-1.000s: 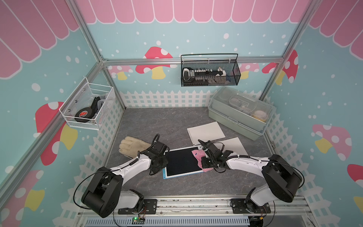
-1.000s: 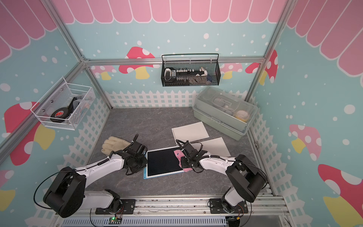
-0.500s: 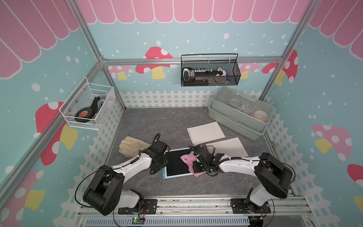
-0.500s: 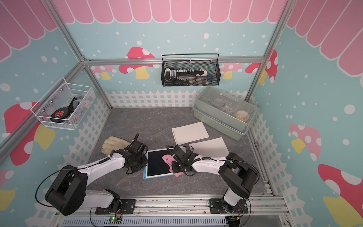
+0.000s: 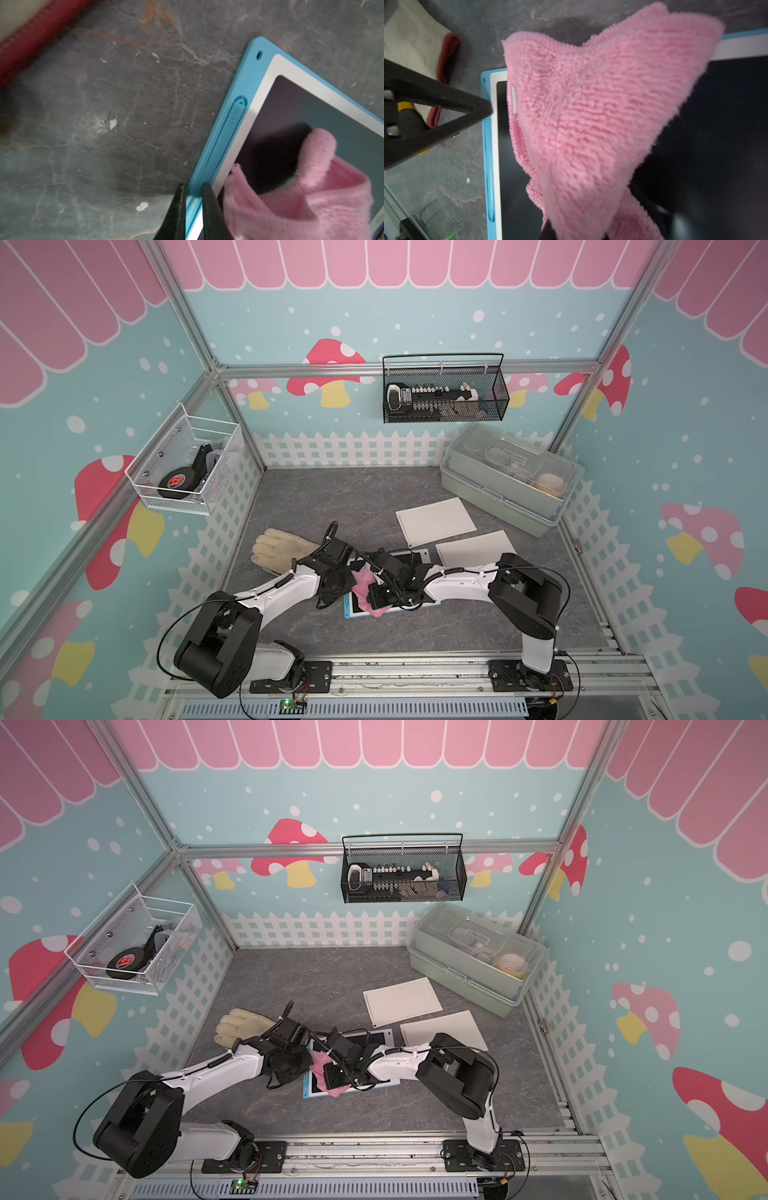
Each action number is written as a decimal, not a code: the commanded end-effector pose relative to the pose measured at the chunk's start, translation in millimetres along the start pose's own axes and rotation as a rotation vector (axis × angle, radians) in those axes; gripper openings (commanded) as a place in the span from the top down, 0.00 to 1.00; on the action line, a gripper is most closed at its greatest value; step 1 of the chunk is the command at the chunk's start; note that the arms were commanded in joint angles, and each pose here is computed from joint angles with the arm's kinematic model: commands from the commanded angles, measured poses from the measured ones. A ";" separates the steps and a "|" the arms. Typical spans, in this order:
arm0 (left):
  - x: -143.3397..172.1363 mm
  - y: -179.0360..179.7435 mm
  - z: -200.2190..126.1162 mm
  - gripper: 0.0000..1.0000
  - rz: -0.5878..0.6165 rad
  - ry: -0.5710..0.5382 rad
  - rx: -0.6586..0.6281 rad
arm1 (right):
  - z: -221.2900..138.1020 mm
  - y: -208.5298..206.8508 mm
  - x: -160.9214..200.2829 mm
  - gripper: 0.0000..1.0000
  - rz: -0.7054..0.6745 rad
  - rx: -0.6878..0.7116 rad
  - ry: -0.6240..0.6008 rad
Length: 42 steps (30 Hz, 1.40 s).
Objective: Wipe the drawing tablet
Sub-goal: Wipe the dirt from the drawing tablet.
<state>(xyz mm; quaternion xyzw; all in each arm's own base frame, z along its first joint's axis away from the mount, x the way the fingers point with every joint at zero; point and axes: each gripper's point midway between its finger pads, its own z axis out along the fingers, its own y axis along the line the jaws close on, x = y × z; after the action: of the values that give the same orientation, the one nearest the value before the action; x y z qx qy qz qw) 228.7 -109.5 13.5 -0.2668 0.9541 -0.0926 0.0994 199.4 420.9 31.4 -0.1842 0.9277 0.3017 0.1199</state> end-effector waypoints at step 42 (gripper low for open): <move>43.5 65.3 29.5 0.87 -0.029 0.166 -0.124 | 26.2 -70.8 -106.4 1.00 0.229 0.064 -0.048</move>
<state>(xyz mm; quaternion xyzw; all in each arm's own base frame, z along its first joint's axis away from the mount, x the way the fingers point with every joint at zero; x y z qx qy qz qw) 238.0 -117.3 12.5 -0.2671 0.9415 -0.1704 0.1152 326.9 451.8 34.5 -0.0831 0.9238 0.3509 0.1284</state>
